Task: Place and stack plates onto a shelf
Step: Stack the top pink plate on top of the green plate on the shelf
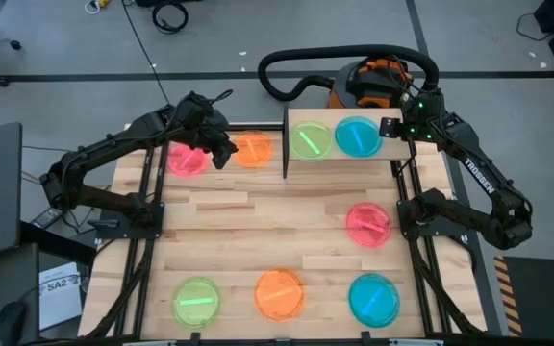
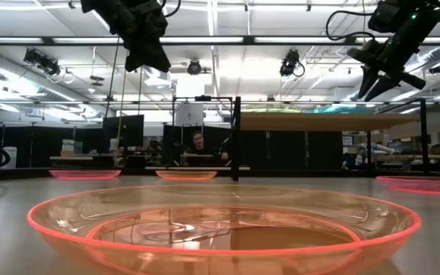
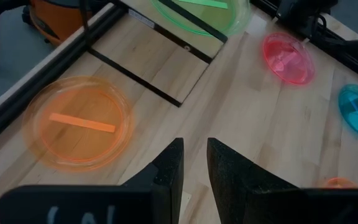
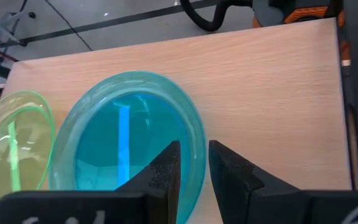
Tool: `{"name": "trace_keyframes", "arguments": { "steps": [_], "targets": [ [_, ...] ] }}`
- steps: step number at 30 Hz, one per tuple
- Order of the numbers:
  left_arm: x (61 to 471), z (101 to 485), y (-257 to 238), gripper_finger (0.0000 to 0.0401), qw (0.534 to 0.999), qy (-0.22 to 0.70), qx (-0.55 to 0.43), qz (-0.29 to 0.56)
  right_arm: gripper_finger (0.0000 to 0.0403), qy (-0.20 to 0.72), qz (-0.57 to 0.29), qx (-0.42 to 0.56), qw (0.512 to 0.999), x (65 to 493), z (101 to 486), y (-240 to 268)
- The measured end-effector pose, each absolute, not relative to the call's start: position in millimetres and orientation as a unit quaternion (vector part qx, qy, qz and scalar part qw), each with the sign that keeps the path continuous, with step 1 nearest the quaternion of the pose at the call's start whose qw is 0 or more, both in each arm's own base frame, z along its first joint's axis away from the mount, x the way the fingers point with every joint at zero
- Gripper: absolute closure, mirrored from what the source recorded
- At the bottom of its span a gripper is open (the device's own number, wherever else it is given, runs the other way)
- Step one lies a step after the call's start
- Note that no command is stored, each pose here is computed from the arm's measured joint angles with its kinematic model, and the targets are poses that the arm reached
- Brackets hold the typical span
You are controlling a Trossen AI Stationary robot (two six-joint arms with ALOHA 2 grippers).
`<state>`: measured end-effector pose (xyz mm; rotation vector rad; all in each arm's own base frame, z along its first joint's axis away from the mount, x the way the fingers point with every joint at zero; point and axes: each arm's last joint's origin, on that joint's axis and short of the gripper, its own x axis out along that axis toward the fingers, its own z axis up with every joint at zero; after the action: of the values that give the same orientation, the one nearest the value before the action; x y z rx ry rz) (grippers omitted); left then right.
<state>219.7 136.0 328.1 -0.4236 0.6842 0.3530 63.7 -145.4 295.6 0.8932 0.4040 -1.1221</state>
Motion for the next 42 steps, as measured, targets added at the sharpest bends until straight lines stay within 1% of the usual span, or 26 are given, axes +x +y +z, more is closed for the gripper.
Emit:
{"name": "trace_keyframes", "arguments": {
  "steps": [6, 9, 14, 20, 23, 32, 37, 42],
  "targets": [
    [212.9, 327.6, 146.9, 0.0323, 0.893, 0.333, -0.194, 0.231, 0.0313, 0.182, -0.499, 0.414, 0.74, 64.4, 295.7, -145.0],
    [208.1, 327.1, 152.9, 0.0323, 0.889, 0.336, -0.19, 0.245, 0.0313, 0.179, -0.49, 0.419, 0.743, 64.7, 296.4, -143.9],
    [198.2, 324.2, 161.3, 0.0323, 0.876, 0.35, -0.2, 0.264, 0.0313, 0.171, -0.439, 0.439, 0.765, 67.8, 298.9, -138.9],
    [186.3, 310.2, 173.3, 0.0323, 0.838, 0.402, -0.232, 0.287, 0.0313, 0.177, -0.392, 0.436, 0.79, 77.4, 302.1, -128.5],
    [184.3, 298.8, 181.0, 0.0323, 0.817, 0.438, -0.237, 0.289, 0.0313, 0.179, -0.374, 0.442, 0.796, 83.1, 303.4, -122.5],
    [195.7, 263.1, 204.0, 0.0323, 0.774, 0.496, -0.261, 0.295, 0.0313, 0.19, -0.312, 0.441, 0.82, 103.2, 307.1, -105.8],
    [199.4, 241.2, 212.7, 0.0323, 0.727, 0.547, -0.252, 0.328, 0.0313, 0.188, -0.278, 0.435, 0.836, 113.8, 310.3, -98.2],
    [200.6, 223.7, 214.3, 0.0323, 0.689, 0.593, -0.264, 0.323, 0.0313, 0.182, -0.252, 0.424, 0.851, 123.3, 314.0, -90.5]
  ]
}}
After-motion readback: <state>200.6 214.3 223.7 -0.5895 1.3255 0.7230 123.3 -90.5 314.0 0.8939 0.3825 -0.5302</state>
